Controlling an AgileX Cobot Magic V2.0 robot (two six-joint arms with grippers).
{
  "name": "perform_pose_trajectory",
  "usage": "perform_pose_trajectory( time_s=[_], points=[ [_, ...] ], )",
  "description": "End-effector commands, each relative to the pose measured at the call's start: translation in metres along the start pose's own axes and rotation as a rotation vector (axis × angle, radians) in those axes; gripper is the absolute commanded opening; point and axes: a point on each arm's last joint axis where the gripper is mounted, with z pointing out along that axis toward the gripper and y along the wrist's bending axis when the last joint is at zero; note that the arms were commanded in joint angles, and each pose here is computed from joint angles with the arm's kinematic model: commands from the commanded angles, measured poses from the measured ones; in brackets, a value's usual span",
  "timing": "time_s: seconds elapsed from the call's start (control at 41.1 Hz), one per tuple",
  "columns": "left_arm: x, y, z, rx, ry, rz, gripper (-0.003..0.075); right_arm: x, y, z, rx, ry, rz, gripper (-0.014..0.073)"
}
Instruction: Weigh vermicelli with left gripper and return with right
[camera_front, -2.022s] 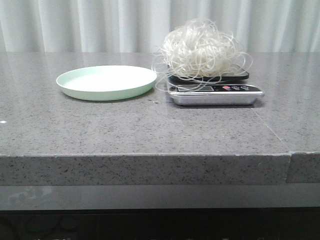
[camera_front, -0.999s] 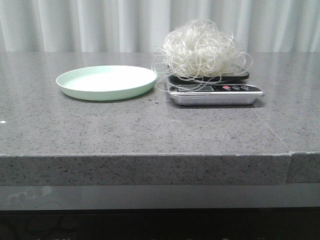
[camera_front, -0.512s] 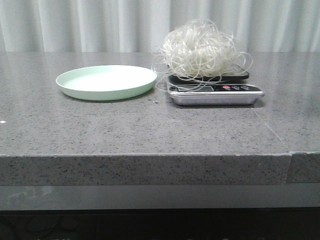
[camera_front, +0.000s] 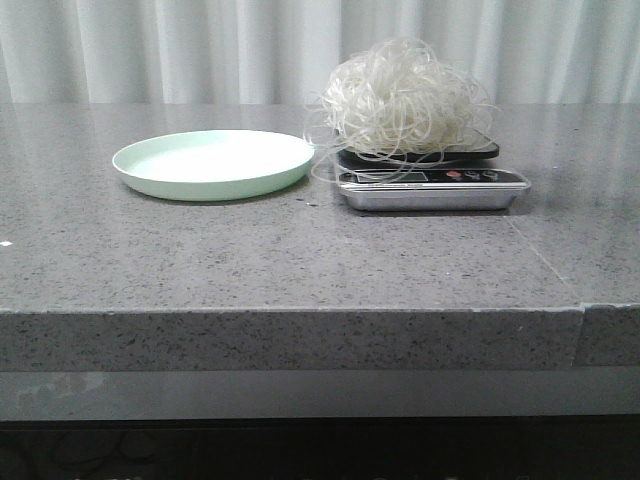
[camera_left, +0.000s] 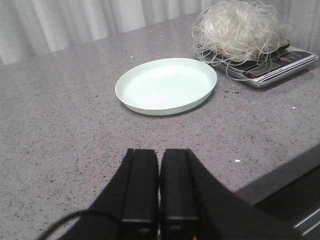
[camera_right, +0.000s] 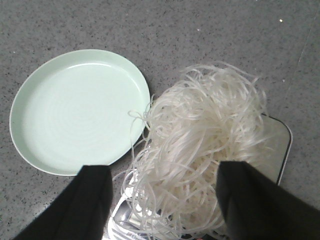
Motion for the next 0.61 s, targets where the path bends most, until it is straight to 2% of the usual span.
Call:
perform_pose_trajectory(
  time_s=[0.0, 0.292, 0.585],
  points=[
    [-0.013, 0.001, -0.002, -0.004, -0.073, 0.001, 0.0137, -0.020, 0.002, -0.014, -0.005, -0.082, -0.018, 0.0560],
    [-0.009, 0.001, -0.002, -0.006, -0.032, 0.002, 0.0137, -0.020, -0.002, 0.030, 0.009, 0.079, -0.037, 0.0560],
    [-0.009, 0.001, -0.002, -0.006, -0.032, 0.002, 0.0137, -0.001, -0.008, 0.070, 0.035, 0.241, -0.048, 0.0560]
  ],
)
